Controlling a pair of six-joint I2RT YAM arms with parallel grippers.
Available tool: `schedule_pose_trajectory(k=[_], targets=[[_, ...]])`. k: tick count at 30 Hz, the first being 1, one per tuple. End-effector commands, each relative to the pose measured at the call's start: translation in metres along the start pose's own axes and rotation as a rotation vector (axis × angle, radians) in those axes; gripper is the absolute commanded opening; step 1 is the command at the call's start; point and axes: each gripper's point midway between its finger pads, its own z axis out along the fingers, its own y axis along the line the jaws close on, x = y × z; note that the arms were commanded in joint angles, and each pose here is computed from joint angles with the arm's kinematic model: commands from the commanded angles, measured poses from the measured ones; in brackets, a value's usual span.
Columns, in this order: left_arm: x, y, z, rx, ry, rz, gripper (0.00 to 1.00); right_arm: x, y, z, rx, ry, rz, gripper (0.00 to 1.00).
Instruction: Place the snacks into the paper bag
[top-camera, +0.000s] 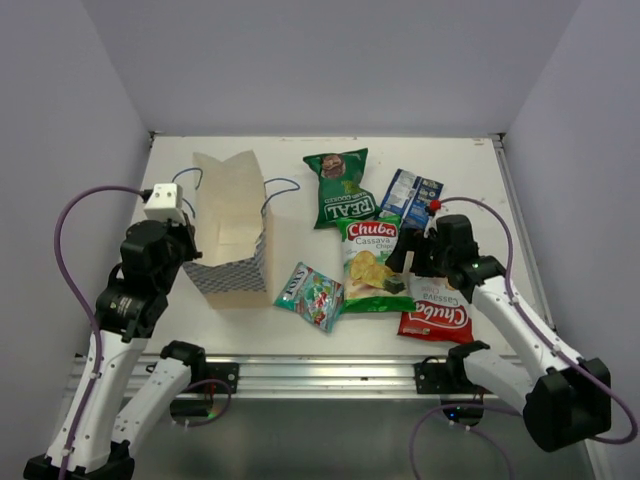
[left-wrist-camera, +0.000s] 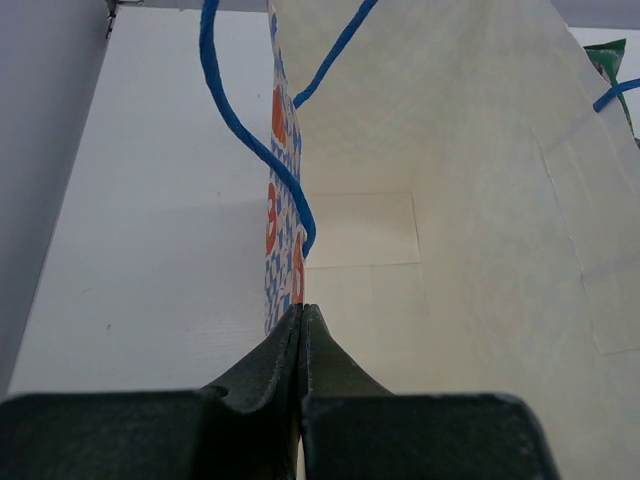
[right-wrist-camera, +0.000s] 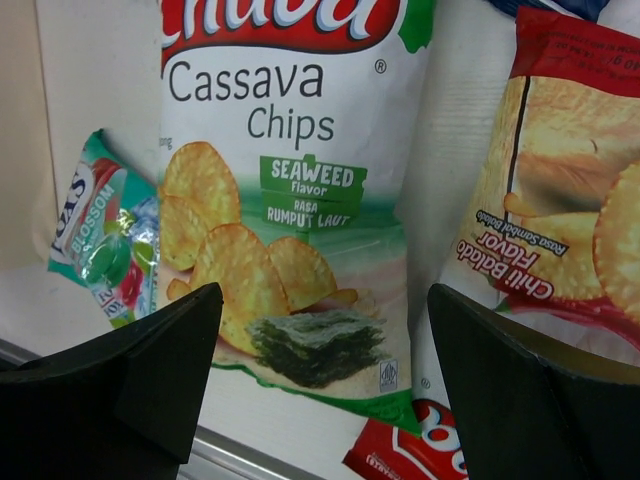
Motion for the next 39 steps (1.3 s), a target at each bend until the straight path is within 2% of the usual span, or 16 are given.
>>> schedule_pose_trajectory(k=[1,9,12,13,17,18,24,27,29,30,33,37,39], targets=[[-0.006,-0.007,0.001,0.044,-0.034,0.021,0.0,-0.021,0.002,0.019,-0.019,-0.095,-0.035,0.89],[-0.012,-0.011,-0.002,0.067,-0.061,0.029,0.0,-0.001,-0.005,0.056,-0.019,-0.017,-0.023,0.86],[-0.013,-0.012,-0.002,0.075,-0.069,0.03,0.0,0.008,-0.004,0.065,-0.033,0.016,-0.024,0.65],[-0.014,-0.012,-0.002,0.075,-0.075,0.029,0.0,0.012,-0.004,0.069,-0.035,0.035,-0.022,0.43],[-0.014,-0.012,-0.002,0.075,-0.076,0.032,0.0,0.006,0.002,0.065,-0.029,0.023,-0.032,0.04],[-0.014,-0.012,-0.002,0.076,-0.077,0.03,0.0,0.006,0.002,0.061,-0.023,0.026,-0.037,0.0],[-0.014,-0.012,-0.003,0.078,-0.081,0.029,0.0,-0.044,0.03,0.012,-0.041,-0.108,-0.096,0.0],[-0.015,-0.012,-0.004,0.078,-0.086,0.03,0.0,-0.12,0.07,-0.044,-0.075,-0.311,-0.151,0.0],[-0.015,-0.012,-0.004,0.081,-0.086,0.03,0.0,-0.149,0.088,-0.069,-0.094,-0.371,-0.179,0.0],[-0.016,-0.012,-0.005,0.08,-0.09,0.029,0.0,-0.182,0.112,-0.094,-0.137,-0.448,-0.191,0.0],[-0.015,-0.012,-0.005,0.085,-0.091,0.031,0.0,-0.232,0.156,-0.132,-0.244,-0.554,-0.212,0.0],[-0.013,-0.014,-0.004,0.093,-0.09,0.028,0.0,-0.271,0.216,-0.16,-0.44,-0.637,-0.225,0.0],[-0.012,-0.016,-0.003,0.103,-0.09,0.029,0.0,-0.28,0.258,-0.179,-0.605,-0.667,-0.226,0.0]])
